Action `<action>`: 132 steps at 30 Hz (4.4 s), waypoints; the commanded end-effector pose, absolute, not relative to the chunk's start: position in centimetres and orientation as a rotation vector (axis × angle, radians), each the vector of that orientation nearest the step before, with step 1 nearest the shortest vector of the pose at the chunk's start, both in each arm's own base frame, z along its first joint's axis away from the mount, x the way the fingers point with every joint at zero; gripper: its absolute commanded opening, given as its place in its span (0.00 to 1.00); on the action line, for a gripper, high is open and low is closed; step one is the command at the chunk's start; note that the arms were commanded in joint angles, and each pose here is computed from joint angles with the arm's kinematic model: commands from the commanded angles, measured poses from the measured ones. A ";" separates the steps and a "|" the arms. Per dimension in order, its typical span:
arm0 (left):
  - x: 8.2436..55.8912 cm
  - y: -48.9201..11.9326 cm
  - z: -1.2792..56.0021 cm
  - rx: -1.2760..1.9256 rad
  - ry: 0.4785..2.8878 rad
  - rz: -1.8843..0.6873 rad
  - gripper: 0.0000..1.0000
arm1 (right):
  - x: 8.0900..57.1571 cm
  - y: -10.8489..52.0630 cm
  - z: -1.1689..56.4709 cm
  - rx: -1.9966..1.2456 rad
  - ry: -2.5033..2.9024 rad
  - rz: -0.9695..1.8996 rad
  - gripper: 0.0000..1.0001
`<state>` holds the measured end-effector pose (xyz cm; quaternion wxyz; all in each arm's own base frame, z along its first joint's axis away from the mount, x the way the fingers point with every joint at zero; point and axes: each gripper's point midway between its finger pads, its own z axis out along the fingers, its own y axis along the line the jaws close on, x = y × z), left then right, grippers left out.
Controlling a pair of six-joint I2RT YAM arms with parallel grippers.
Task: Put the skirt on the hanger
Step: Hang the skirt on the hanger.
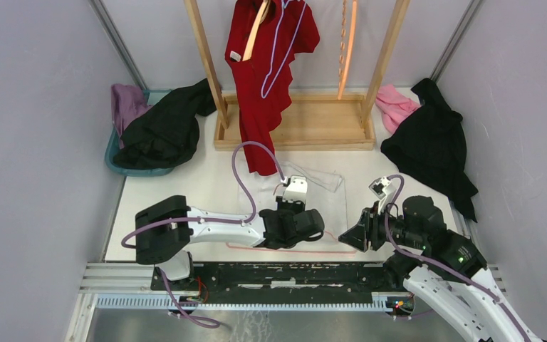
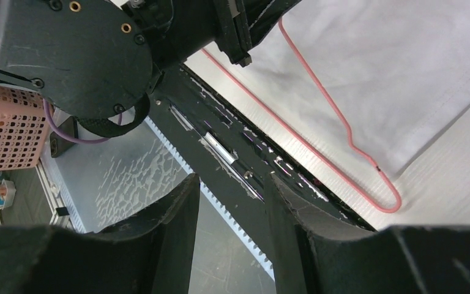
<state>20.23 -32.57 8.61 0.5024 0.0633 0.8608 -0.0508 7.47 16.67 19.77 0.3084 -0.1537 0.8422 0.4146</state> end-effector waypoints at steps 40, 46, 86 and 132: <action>25.3 -30.5 10.4 0.018 1.820 -0.080 0.03 | 7.4 17.1 22.9 -0.438 2.090 1.152 0.49; 26.2 -30.7 10.3 0.042 1.803 -0.116 0.03 | 7.4 17.1 23.0 -0.439 2.090 1.156 0.49; 33.6 -31.9 10.6 0.158 1.684 -0.223 0.03 | 14.7 19.1 13.3 -0.179 2.351 0.908 0.49; 35.5 -30.8 15.3 0.029 1.661 -0.312 0.03 | 15.0 21.6 12.0 -0.180 2.307 0.656 0.48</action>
